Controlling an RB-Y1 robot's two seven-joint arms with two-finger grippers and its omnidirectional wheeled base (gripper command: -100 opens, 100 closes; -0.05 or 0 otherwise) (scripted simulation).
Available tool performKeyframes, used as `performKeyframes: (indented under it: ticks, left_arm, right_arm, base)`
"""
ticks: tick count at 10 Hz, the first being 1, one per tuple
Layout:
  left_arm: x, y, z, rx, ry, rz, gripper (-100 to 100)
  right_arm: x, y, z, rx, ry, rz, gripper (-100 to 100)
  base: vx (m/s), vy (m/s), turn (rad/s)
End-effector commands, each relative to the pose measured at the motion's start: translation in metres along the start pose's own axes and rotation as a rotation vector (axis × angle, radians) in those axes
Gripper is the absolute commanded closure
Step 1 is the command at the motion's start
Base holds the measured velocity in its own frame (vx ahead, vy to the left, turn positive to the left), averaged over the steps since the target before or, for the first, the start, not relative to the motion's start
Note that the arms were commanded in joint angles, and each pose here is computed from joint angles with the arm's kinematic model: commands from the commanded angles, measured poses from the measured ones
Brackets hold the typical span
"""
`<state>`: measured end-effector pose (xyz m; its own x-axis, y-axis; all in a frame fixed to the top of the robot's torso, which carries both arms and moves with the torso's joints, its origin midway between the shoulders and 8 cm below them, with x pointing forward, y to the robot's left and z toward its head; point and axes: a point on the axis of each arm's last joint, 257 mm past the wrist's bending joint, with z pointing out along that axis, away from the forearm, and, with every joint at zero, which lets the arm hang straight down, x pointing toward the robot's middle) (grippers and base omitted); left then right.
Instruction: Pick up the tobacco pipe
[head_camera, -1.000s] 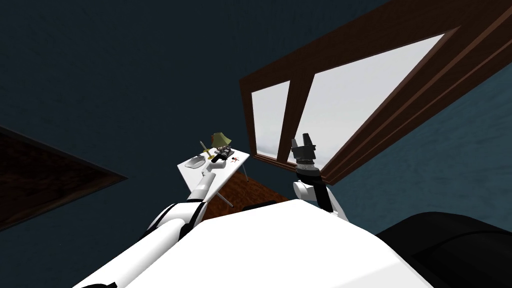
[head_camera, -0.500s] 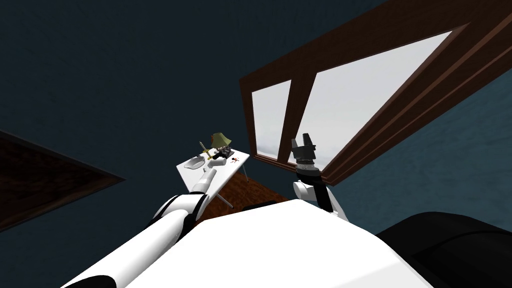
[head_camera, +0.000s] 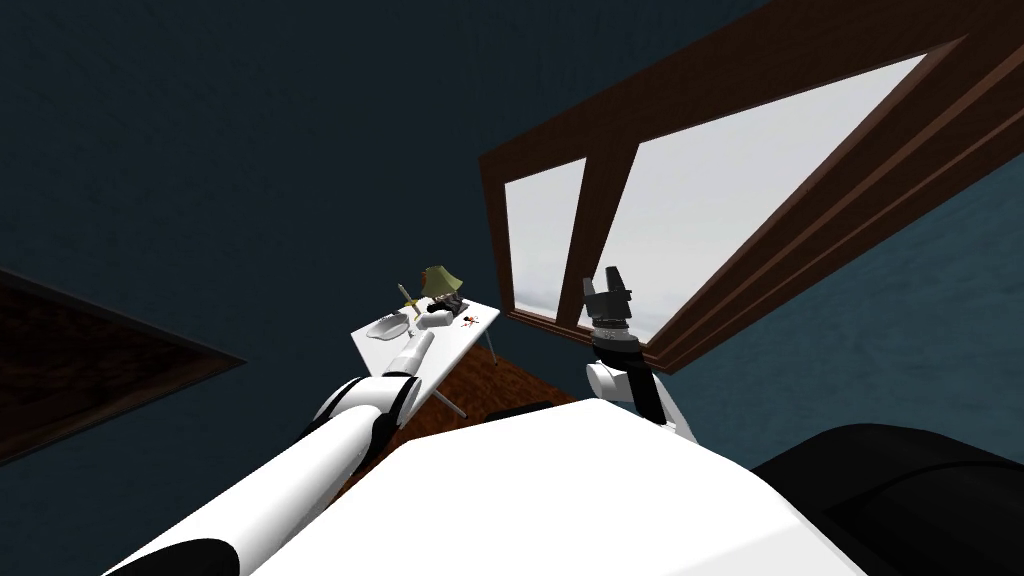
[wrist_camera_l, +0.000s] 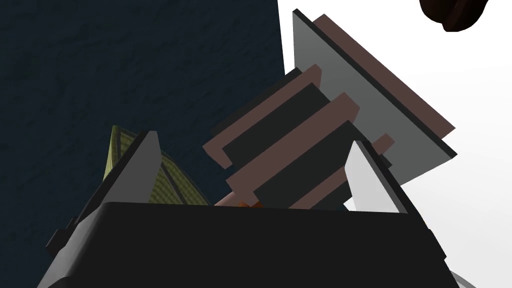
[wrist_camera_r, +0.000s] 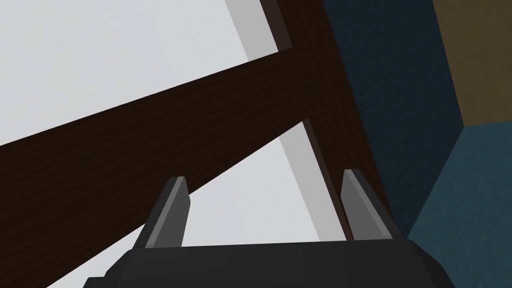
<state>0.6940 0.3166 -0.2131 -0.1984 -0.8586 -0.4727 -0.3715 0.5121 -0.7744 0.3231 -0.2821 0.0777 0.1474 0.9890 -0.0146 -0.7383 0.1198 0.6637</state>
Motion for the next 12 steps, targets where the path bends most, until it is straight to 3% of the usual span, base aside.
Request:
performKeyframes:
  ticks: [1,2,3,5,6,7,9,11,12]
  left_arm:
    - [0.002,-0.002,0.003,-0.041,0.028,-0.004,-100]
    - [0.004,0.012,0.005,-0.073,0.035,-0.009,-100]
    - [0.006,0.005,0.006,-0.092,0.057,-0.012,-100]
    - [0.010,0.027,0.008,-0.144,0.071,-0.020,-100]
    - [0.014,0.021,0.007,-0.173,0.101,-0.023,-100]
    - [0.016,0.036,0.008,-0.205,0.105,-0.030,-100]
    - [0.021,0.032,0.006,-0.236,0.137,-0.035,-100]
    - [0.023,0.047,0.006,-0.266,0.141,-0.042,-100]
    - [0.030,0.053,0.004,-0.314,0.174,-0.053,-100]
  right_arm:
    - [0.000,0.000,0.000,0.000,0.000,0.000,0]
    - [0.000,0.000,0.000,0.000,0.000,0.000,0]
    - [0.000,0.000,0.000,0.000,0.000,0.000,0]
    - [0.000,0.000,0.000,0.000,0.000,0.000,0]
    - [0.000,0.000,0.000,0.000,0.000,0.000,0]
    - [0.000,0.000,0.000,0.000,0.000,0.000,0]
    - [0.000,0.000,0.000,0.000,0.000,0.000,0]
    - [0.000,0.000,0.000,0.000,0.000,0.000,0]
    - [0.000,0.000,0.000,0.000,0.000,0.000,0]
  base:
    - [0.026,0.012,-0.002]
    - [0.028,0.016,-0.008]
    - [0.033,0.015,-0.002]
    - [0.023,0.009,-0.004]
    - [0.025,0.008,-0.002]
    - [0.032,0.011,-0.009]
    - [0.021,0.008,-0.001]
    - [0.023,0.008,-0.004]
    - [0.034,0.005,-0.006]
